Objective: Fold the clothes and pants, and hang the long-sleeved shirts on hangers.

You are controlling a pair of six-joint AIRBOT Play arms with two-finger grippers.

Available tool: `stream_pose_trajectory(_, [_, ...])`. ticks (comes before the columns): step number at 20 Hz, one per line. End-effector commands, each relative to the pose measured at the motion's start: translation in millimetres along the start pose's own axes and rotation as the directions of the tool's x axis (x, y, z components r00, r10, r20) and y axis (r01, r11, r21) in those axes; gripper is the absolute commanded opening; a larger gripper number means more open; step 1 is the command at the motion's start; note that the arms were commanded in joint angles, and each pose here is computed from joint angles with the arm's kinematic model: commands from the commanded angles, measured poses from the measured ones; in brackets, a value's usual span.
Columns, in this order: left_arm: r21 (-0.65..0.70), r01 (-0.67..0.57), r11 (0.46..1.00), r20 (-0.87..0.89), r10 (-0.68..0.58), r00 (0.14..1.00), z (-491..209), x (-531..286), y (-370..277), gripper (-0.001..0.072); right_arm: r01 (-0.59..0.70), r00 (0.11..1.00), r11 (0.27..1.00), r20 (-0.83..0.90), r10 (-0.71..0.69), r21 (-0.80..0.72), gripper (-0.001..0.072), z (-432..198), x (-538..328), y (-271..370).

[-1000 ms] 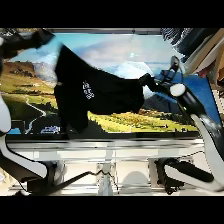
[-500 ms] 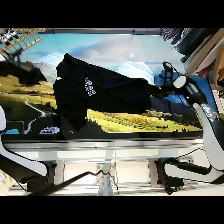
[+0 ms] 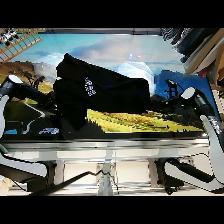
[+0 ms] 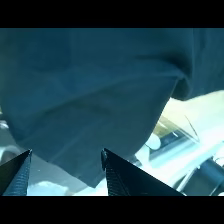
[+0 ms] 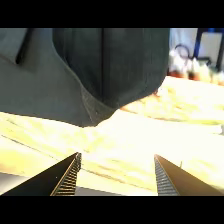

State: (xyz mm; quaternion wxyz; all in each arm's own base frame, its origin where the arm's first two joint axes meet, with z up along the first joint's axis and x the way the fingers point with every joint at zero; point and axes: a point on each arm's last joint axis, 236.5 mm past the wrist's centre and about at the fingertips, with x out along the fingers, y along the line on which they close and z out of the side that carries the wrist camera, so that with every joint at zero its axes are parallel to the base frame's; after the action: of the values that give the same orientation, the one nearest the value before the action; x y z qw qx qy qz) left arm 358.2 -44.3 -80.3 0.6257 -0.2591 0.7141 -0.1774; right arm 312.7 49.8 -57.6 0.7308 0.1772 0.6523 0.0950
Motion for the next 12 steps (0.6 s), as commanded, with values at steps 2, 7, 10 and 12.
stream_pose_trajectory(2, [0.001, 0.004, 1.0, 0.002, -0.004, 1.0, -4.1, 9.5, -2.7, 0.048, -0.058, 0.998, 0.995, 0.003, 0.058, 0.077, 0.0542, 2.0, 13.5, 8.2])
stream_pose_trajectory(7, [0.026, -0.023, 0.999, 0.017, 0.022, 1.0, 2.5, 21.6, -12.1, 0.043, -0.043, 0.998, 0.99, 0.061, 0.035, 0.132, 0.0466, 23.7, 43.7, 11.4])
stream_pose_trajectory(10, [0.014, -0.108, 0.994, -0.038, 0.108, 0.993, -12.6, 27.6, 5.0, 0.0256, -0.036, 0.997, 0.987, 0.076, 0.024, 0.154, 0.04, 28.7, 42.7, 8.6])
stream_pose_trajectory(12, [0.039, -0.112, 0.993, 0.0, 0.112, 0.994, -13.3, 15.5, 0.6, 0.0377, -0.024, 0.999, 0.989, 0.041, 0.019, 0.144, 0.0404, 20.7, 43.0, 7.4])
